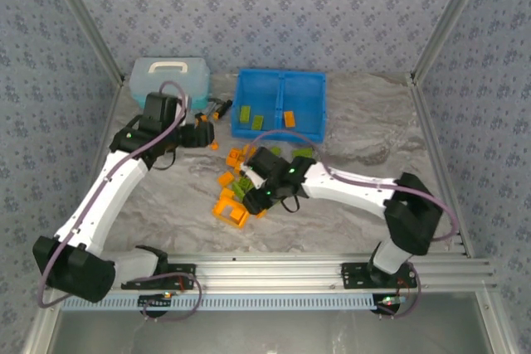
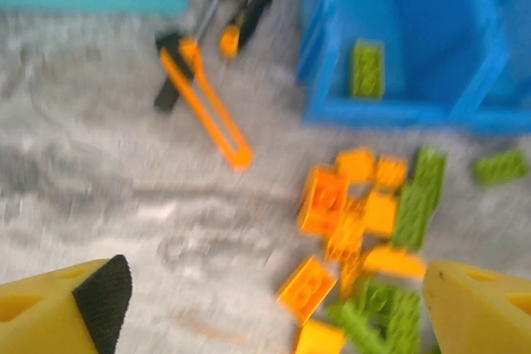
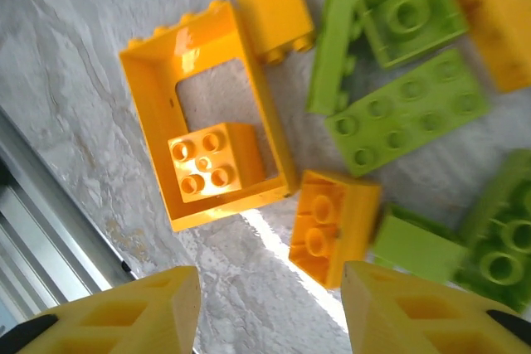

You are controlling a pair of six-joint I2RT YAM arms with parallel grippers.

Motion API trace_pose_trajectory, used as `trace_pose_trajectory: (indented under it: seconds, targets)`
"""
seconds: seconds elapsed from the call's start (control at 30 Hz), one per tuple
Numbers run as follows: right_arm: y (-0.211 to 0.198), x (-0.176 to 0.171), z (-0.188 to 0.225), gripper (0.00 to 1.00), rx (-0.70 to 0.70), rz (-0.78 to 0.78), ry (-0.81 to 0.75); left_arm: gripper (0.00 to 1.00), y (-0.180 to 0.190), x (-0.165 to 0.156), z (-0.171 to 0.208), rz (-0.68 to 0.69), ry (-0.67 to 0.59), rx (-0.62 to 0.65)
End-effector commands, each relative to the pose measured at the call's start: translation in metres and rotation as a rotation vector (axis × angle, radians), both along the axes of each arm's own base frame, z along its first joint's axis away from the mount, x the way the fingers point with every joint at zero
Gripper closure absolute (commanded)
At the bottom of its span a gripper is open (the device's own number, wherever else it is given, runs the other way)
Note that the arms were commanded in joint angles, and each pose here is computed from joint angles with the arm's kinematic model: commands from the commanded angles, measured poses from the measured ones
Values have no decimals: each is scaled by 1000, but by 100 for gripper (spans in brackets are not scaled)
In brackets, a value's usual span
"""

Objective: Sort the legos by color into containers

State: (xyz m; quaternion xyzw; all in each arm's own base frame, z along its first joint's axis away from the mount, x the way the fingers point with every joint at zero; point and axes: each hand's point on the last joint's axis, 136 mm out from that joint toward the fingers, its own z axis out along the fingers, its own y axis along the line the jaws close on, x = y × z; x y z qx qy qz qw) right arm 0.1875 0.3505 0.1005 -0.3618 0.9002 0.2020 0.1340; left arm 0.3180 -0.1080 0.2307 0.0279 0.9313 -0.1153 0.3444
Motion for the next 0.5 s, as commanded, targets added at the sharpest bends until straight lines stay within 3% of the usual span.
trace_pose_trajectory:
  seconds: [0.0,0.13,0.27,0.47]
  targets:
    - [10,-4,-10,51,-48,36,22,3,-3,-27,1,-127,-18,-36]
    - [9,-4,-34,54,-142,46,21,1,9,-38,-17,-131,-11,9]
    - [8,-1,-43,42,-190,42,-11,1,8,-37,-23,-136,-2,3]
    - [-2,-5,-60,44,-267,45,-13,1,7,-33,-23,-134,-2,0]
